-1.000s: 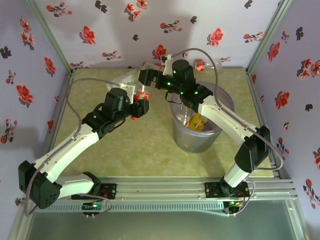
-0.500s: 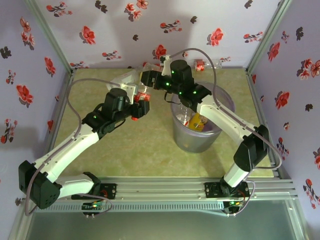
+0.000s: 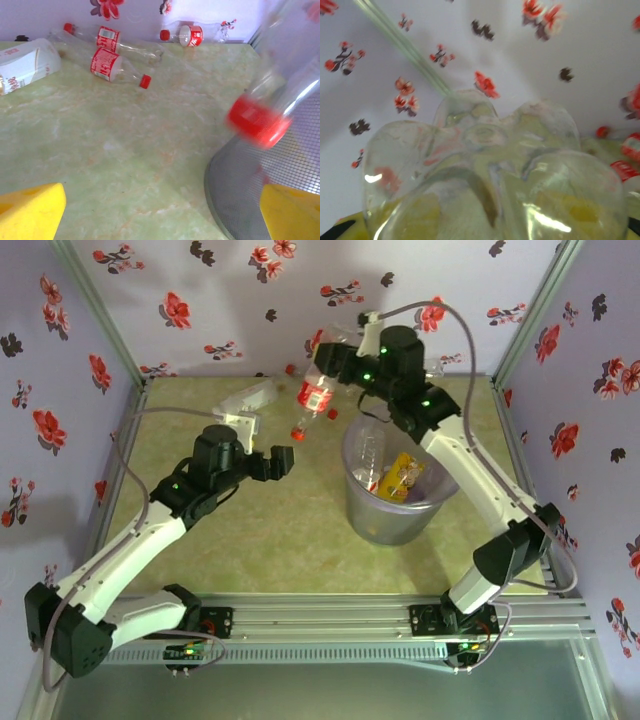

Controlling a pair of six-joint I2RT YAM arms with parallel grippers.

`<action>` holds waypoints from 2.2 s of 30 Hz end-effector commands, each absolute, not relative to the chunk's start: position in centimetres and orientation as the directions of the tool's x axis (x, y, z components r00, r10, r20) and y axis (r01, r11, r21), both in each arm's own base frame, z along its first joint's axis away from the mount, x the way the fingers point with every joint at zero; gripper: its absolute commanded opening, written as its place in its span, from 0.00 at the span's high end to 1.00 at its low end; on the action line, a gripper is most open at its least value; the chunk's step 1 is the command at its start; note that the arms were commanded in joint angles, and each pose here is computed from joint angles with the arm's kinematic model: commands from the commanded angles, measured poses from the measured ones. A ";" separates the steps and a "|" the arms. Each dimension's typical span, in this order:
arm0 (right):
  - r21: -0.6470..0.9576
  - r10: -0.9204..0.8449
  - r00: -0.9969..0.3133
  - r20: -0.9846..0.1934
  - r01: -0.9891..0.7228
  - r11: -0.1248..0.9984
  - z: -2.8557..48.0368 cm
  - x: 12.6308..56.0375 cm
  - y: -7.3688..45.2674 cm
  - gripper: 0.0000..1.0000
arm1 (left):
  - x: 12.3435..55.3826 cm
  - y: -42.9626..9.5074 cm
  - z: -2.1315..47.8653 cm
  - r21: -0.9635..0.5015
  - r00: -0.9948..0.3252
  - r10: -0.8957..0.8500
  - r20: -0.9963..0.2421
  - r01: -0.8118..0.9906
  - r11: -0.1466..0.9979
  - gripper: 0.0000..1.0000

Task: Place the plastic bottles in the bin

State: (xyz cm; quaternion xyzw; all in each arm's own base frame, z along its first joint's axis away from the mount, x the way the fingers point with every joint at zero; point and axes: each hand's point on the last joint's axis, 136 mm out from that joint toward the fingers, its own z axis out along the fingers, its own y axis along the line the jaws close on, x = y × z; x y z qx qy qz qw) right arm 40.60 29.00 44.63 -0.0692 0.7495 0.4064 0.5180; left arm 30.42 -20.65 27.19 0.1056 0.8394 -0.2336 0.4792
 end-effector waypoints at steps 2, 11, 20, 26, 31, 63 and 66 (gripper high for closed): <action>0.467 0.375 -0.280 -0.884 -0.492 0.735 51.0 39.7 22.3 0.53 | 31.1 -19.6 28.0 -0.320 -0.458 -0.128 -0.879 0.370 0.872 0.00; 0.343 0.288 -0.220 -0.932 -0.275 0.898 51.5 36.7 11.6 0.53 | 32.9 -19.5 24.7 -0.310 -0.513 -0.111 -0.851 0.321 0.895 0.00; 0.223 0.160 -0.436 -0.886 -0.098 0.970 43.5 31.3 7.3 0.54 | 34.4 -19.0 22.7 -0.285 -0.551 -0.094 -0.829 0.273 0.919 0.00; 0.330 0.226 -0.558 -0.798 -0.092 0.939 38.5 29.3 8.3 0.54 | 34.9 -18.6 21.5 -0.291 -0.573 -0.104 -0.813 0.244 0.925 0.00; 0.420 0.281 -0.633 -0.721 -0.076 0.905 34.9 28.6 9.5 0.54 | 34.8 -18.5 21.2 -0.291 -0.574 -0.105 -0.812 0.242 0.926 0.00; 0.231 0.171 -0.654 -0.737 -0.006 0.973 32.6 29.3 6.9 0.31 | 35.1 -18.2 21.0 -0.294 -0.576 -0.114 -0.810 0.229 0.928 0.00; 0.260 0.170 -0.677 -0.716 -0.032 0.965 31.7 30.1 8.0 0.41 | 35.1 -18.1 21.1 -0.292 -0.574 -0.114 -0.811 0.228 0.929 0.00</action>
